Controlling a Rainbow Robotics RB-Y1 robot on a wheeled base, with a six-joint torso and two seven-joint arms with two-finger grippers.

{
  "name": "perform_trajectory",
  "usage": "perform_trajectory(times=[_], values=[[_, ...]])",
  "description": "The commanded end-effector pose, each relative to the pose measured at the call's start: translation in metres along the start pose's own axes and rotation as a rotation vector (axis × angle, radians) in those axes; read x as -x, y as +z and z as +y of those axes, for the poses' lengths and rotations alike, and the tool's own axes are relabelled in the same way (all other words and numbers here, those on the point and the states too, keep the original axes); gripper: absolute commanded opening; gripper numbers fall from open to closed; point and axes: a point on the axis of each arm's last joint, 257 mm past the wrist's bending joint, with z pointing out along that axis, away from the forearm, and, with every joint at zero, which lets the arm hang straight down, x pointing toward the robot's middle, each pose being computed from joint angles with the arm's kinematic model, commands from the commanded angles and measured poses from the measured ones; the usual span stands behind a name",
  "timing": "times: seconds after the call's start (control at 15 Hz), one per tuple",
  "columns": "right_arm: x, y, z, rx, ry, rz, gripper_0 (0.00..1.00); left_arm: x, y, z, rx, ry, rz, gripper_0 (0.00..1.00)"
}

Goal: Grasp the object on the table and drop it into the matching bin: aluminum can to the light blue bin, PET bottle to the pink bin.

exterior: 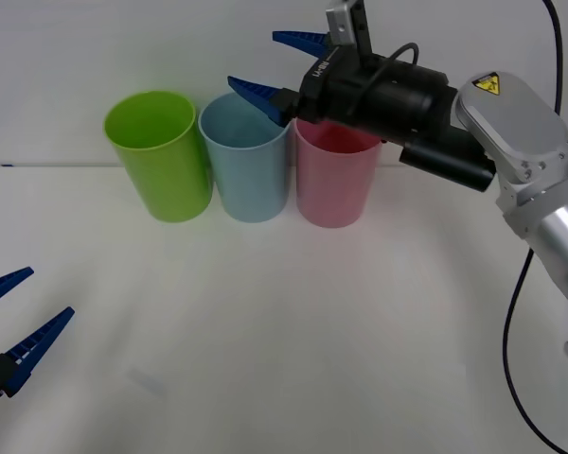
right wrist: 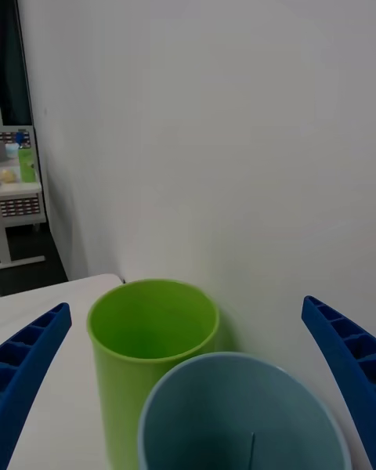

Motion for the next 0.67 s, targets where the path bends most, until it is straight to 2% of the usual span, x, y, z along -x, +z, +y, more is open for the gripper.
perform_trajectory(times=[0.07,0.33,0.47,0.67], values=[[-0.010,-0.038,0.018,0.019,-0.025,0.026,1.00,0.000,0.000,0.000,0.000,0.000,0.000,1.00],[-0.040,-0.091,0.045,0.035,-0.022,0.088,1.00,0.000,0.000,0.000,0.000,0.000,0.000,1.00],[-0.054,-0.115,0.052,0.024,-0.004,0.110,1.00,0.000,0.000,0.000,0.000,0.000,0.000,1.00],[-0.080,-0.149,0.062,0.011,0.065,0.136,1.00,0.000,0.000,0.000,0.000,0.000,0.000,1.00]])
